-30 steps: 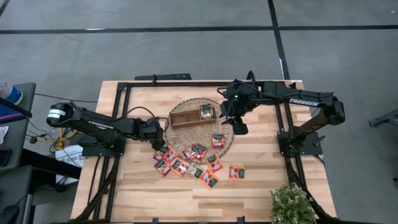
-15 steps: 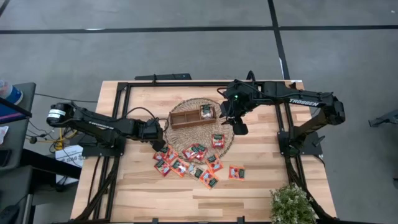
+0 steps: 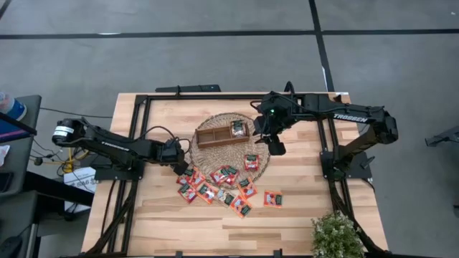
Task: Pick & Place Tea
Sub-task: Put the left brown tea bag into the right section of the wooden organizer, then put the red tea bag into the middle section of the wooden organizer
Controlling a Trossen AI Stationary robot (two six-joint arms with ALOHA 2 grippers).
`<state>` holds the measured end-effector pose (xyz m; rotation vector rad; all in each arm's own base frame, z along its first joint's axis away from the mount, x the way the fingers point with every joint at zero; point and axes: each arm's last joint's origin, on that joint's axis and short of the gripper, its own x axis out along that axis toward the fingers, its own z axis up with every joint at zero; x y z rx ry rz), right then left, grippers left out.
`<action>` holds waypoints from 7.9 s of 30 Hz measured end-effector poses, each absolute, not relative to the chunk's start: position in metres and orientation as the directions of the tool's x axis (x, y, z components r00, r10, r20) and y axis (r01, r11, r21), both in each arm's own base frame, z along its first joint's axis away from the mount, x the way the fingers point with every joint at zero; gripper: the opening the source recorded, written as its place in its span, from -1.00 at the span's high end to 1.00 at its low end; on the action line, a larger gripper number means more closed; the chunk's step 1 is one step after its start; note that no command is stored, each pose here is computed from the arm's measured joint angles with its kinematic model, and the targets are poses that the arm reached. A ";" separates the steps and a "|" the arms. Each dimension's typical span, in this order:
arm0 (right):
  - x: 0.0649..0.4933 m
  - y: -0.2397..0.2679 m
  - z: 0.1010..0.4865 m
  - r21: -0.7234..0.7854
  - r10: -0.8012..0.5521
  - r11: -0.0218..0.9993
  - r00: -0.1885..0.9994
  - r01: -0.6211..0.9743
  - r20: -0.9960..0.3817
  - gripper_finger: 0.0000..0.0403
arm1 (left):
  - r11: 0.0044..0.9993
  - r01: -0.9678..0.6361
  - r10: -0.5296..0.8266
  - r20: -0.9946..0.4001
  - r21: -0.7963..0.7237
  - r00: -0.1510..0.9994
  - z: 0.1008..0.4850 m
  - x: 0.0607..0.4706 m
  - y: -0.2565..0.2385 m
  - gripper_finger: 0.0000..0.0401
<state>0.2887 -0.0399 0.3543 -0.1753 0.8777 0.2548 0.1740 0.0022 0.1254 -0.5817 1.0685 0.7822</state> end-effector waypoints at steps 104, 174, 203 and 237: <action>0.390 -0.001 0.306 0.028 0.398 0.897 0.776 -0.442 -0.490 0.97 | 0.959 -0.269 0.284 -0.387 0.095 0.877 0.291 0.261 -0.080 1.00; 0.306 -0.172 0.153 0.234 0.070 0.969 0.825 0.076 -0.561 1.00 | 0.898 -0.353 0.329 -0.131 -0.262 0.935 0.237 0.218 -0.038 0.26; 0.296 -0.152 0.181 0.166 0.047 0.983 0.782 0.073 -0.622 0.67 | 0.897 -0.353 0.329 -0.131 -0.265 0.935 0.236 0.218 -0.038 0.26; 0.270 -0.034 0.236 0.078 0.184 0.979 0.641 -0.190 -0.745 0.66 | 0.774 -0.532 0.293 -0.550 -0.343 0.782 0.193 0.200 -0.035 0.26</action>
